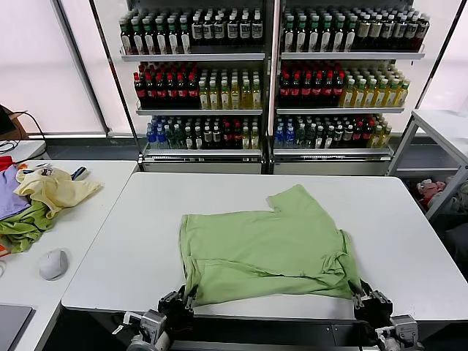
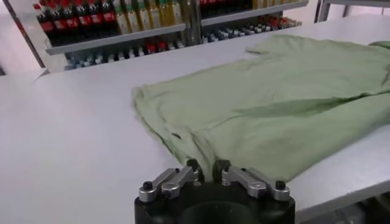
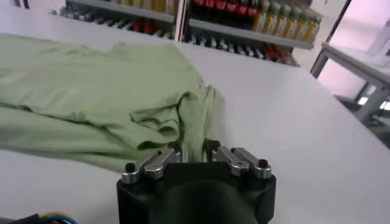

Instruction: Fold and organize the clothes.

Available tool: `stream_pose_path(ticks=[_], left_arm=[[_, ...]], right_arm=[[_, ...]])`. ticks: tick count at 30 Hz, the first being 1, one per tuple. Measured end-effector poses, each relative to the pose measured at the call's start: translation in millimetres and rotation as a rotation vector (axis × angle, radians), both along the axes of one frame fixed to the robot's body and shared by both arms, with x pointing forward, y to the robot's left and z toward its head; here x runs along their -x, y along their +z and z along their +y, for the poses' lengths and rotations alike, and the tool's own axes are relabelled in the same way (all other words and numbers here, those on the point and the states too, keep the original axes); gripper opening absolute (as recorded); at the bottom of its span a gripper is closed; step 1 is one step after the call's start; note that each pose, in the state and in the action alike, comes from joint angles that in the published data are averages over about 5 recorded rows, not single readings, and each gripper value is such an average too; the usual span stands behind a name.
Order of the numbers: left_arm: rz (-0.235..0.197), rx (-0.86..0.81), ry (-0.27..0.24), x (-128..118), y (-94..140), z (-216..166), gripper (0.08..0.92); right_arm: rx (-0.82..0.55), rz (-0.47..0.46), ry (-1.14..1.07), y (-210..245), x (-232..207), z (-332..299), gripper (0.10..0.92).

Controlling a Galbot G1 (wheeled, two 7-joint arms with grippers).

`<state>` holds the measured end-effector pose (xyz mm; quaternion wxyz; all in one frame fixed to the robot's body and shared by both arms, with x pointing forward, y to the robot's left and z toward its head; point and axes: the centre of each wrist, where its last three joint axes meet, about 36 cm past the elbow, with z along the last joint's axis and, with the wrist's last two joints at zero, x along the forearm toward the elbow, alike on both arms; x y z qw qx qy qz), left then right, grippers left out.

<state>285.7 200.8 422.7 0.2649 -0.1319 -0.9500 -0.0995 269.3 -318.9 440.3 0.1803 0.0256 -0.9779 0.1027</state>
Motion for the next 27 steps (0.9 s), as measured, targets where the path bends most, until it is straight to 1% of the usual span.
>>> stream_pose_path(ticks=[3,8,11,15,18,22,27], left_arm=[[-0.017,-0.01,0.01,-4.0,2.9,5.1,0.46],[-0.061,-0.018,0.037,-18.4,10.0,16.0,0.598],[-0.087,-0.014,0.053,-30.6,13.9,21.4,0.685],[-0.113,0.012,0.077,-52.0,18.1,24.8,0.79],[-0.126,0.041,0.096,-70.8,20.3,23.7,0.818],[-0.136,0.073,0.118,-97.7,22.1,18.3,0.822],[-0.13,0.104,0.138,-134.1,20.9,9.3,0.823]], right_arm=[[0.002,-0.035,0.002,5.2,-5.9,-0.1,0.644],[-0.008,-0.087,0.004,12.5,-26.2,-1.5,0.78],[-0.028,-0.111,-0.003,16.4,-45.7,-2.3,0.815],[-0.069,-0.123,-0.015,18.4,-79.1,-1.5,0.822],[-0.101,-0.12,-0.018,17.7,-107.4,0.9,0.823],[-0.131,-0.111,-0.012,17.3,-147.0,6.0,0.823],[-0.151,-0.091,-0.003,15.7,-196.7,14.5,0.823]])
